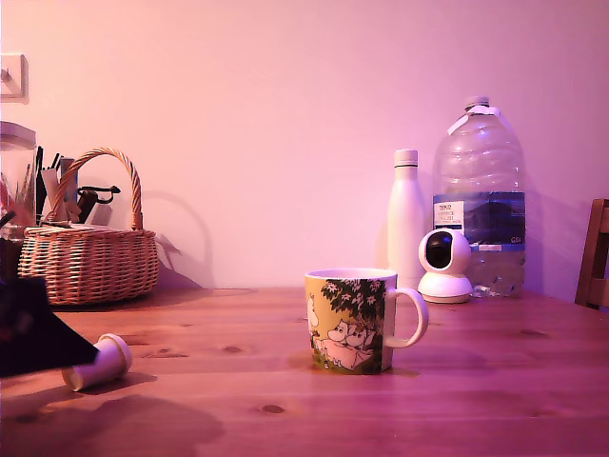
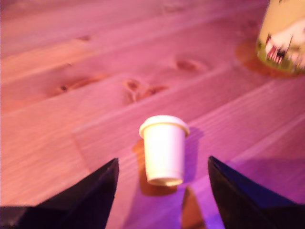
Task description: Pick up the coffee capsules from the table one by one and drop them inside the nearest coffee cup
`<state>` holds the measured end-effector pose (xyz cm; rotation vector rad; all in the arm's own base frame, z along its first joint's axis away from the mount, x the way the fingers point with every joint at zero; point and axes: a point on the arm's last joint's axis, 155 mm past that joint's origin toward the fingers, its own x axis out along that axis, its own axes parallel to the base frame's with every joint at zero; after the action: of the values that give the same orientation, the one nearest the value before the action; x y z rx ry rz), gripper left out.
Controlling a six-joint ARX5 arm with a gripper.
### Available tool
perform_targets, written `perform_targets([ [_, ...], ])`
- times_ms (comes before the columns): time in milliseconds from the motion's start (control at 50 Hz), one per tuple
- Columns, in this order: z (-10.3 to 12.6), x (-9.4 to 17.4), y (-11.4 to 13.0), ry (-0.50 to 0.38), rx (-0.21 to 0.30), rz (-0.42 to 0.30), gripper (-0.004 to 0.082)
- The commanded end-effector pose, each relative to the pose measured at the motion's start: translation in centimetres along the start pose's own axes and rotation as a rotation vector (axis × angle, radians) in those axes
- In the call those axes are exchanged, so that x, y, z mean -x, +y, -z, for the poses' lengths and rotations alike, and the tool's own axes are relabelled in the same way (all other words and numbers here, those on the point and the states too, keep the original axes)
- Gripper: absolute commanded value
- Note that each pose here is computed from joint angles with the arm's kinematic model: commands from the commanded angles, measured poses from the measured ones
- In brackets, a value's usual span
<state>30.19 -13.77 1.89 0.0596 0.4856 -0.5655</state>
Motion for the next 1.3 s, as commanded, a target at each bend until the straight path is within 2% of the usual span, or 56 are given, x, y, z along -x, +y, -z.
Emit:
perform_targets([
  [0, -0.7, -0.5, 0.1, -0.019, -0.016, 0.007, 0.0534],
  [260, -0.3, -1.5, -0.2, -0.008, -0.014, 0.039, 0.0527],
  [520, 0.1, -1.7, -0.2, 0.008, -0.009, 0.046, 0.0448],
  [680, 0.7, -2.1, -0.2, 0.045, 0.0, 0.049, 0.0286],
  [880, 0.9, -2.3, -0.1, 0.06, 0.003, 0.05, 0.0156],
  [1040, 0.4, -2.4, -0.2, 0.044, 0.001, 0.056, 0.015],
  [1280, -1.5, -1.5, -1.7, 0.004, -0.002, 0.131, 0.015],
])
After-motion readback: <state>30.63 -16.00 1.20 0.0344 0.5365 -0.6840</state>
